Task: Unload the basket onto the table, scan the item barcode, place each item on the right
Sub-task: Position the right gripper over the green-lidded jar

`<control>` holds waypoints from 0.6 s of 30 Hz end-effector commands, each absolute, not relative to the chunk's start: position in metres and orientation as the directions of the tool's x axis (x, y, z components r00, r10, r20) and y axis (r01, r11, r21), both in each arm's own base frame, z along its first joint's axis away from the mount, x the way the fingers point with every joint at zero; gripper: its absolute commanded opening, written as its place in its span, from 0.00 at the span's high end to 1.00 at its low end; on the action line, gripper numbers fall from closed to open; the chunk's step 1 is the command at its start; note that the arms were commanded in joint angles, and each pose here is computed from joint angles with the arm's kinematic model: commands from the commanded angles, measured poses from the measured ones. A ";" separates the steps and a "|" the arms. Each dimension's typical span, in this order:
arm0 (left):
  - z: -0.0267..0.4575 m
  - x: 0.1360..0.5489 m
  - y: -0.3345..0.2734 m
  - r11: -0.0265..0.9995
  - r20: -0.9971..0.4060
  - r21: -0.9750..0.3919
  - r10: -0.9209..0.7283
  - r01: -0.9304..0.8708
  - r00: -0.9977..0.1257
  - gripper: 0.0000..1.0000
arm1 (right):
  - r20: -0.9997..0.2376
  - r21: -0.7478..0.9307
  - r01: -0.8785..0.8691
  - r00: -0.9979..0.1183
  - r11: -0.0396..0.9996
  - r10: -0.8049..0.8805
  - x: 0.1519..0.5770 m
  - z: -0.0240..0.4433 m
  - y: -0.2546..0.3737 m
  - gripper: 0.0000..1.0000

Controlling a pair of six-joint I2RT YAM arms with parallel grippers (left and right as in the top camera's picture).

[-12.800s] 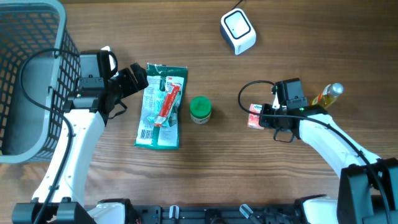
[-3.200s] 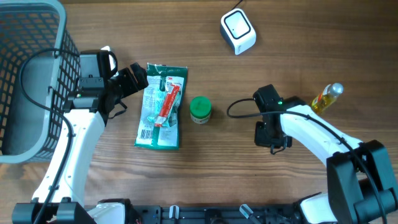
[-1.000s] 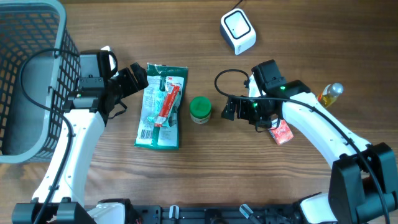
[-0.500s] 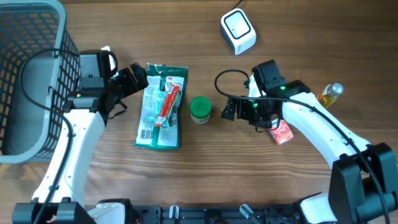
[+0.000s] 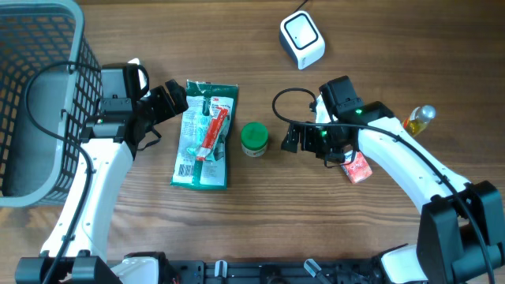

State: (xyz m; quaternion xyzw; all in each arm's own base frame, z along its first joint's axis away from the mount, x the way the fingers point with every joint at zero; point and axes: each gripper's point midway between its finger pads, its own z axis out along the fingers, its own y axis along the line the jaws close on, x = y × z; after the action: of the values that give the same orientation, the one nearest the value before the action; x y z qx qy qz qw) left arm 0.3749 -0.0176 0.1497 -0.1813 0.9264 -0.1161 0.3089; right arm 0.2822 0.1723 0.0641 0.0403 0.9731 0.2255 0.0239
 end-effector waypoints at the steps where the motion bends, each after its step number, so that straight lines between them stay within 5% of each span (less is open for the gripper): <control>1: 0.161 0.378 -0.018 0.907 -0.551 -0.340 -0.405 -0.247 -0.729 0.00 | -0.019 0.429 0.068 -0.996 0.901 0.085 0.279 0.059 0.171 0.01; 5: 0.161 0.378 -0.018 0.907 -0.551 -0.340 -0.405 -0.247 -0.729 0.00 | -0.018 0.429 0.069 -0.996 0.901 0.085 0.279 0.059 0.171 0.02; 8: 0.161 0.378 -0.018 0.907 -0.551 -0.340 -0.405 -0.247 -0.729 0.00 | -0.003 0.424 0.075 -0.996 0.903 0.085 0.275 0.060 0.170 0.25; 10: 0.161 0.378 -0.018 0.907 -0.551 -0.340 -0.405 -0.247 -0.729 0.00 | -0.026 0.437 0.064 -0.996 0.897 0.084 0.275 0.072 0.171 0.31; 12: 0.161 0.378 -0.018 0.907 -0.551 -0.340 -0.405 -0.247 -0.729 0.00 | -0.089 0.458 0.026 -0.993 0.888 0.076 0.278 0.100 0.171 0.31; 14: 0.161 0.378 -0.018 0.907 -0.551 -0.340 -0.405 -0.247 -0.729 0.00 | -0.182 0.470 -0.061 -0.983 0.880 0.029 0.279 0.134 0.172 0.15; 18: 0.161 0.378 -0.018 0.907 -0.551 -0.340 -0.405 -0.247 -0.729 0.00 | -0.262 0.469 -0.105 -0.965 0.877 0.025 0.282 0.188 0.170 0.10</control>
State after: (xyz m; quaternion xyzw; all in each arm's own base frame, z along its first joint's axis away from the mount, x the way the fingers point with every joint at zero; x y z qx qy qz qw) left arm 0.3750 -0.0175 0.1498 -0.1814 0.9264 -0.1159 0.3091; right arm 0.2700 0.1672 0.1423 0.0071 0.9682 0.2391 0.0737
